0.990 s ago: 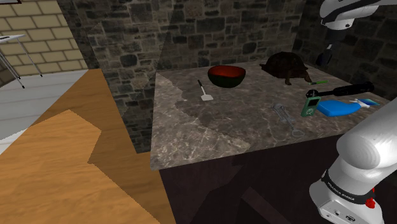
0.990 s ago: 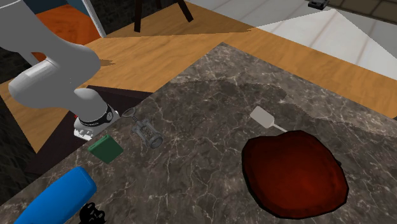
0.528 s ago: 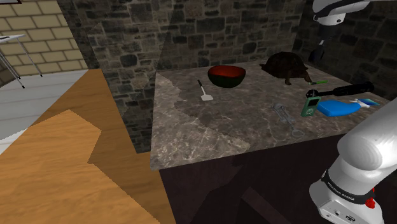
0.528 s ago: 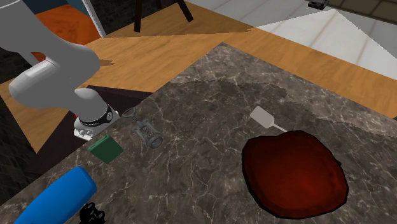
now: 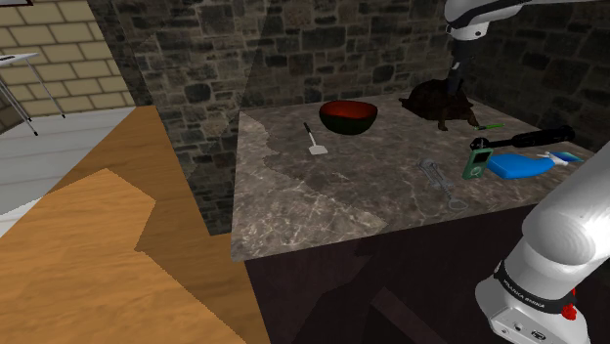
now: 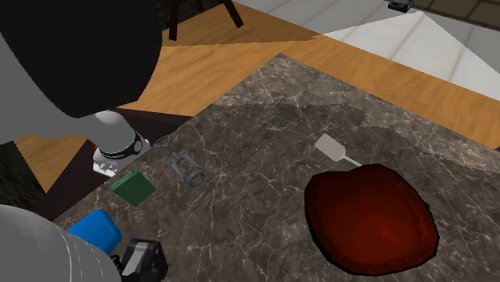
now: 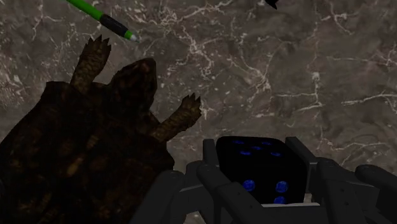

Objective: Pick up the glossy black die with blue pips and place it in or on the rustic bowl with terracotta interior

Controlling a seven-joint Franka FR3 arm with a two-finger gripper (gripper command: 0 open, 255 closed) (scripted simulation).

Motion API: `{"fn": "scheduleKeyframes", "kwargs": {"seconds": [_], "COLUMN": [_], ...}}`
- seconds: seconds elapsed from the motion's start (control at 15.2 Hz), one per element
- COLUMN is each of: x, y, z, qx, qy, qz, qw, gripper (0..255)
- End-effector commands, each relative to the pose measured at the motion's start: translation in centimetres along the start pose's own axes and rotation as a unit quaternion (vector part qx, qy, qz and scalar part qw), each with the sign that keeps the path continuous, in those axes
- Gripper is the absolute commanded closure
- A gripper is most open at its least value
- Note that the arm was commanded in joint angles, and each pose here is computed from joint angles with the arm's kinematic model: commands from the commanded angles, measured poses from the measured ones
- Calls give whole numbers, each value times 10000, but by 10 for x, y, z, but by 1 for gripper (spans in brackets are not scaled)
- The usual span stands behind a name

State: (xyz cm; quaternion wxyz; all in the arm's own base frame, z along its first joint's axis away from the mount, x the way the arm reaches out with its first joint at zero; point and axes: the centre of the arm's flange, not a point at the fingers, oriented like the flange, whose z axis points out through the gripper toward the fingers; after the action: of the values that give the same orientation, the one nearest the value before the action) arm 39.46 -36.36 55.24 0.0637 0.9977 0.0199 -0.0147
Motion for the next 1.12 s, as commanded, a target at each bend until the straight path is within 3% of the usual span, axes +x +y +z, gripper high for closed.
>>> {"fn": "scheduleKeyframes", "kwargs": {"seconds": [0.0, 1.06], "x": [22, 202], "y": [-13, -122], "z": [-2, -21], "qx": [-1, -1], "qy": [1, 1], "qz": [8, 8], "qw": [10000, 10000], "gripper": [255, 255]}}
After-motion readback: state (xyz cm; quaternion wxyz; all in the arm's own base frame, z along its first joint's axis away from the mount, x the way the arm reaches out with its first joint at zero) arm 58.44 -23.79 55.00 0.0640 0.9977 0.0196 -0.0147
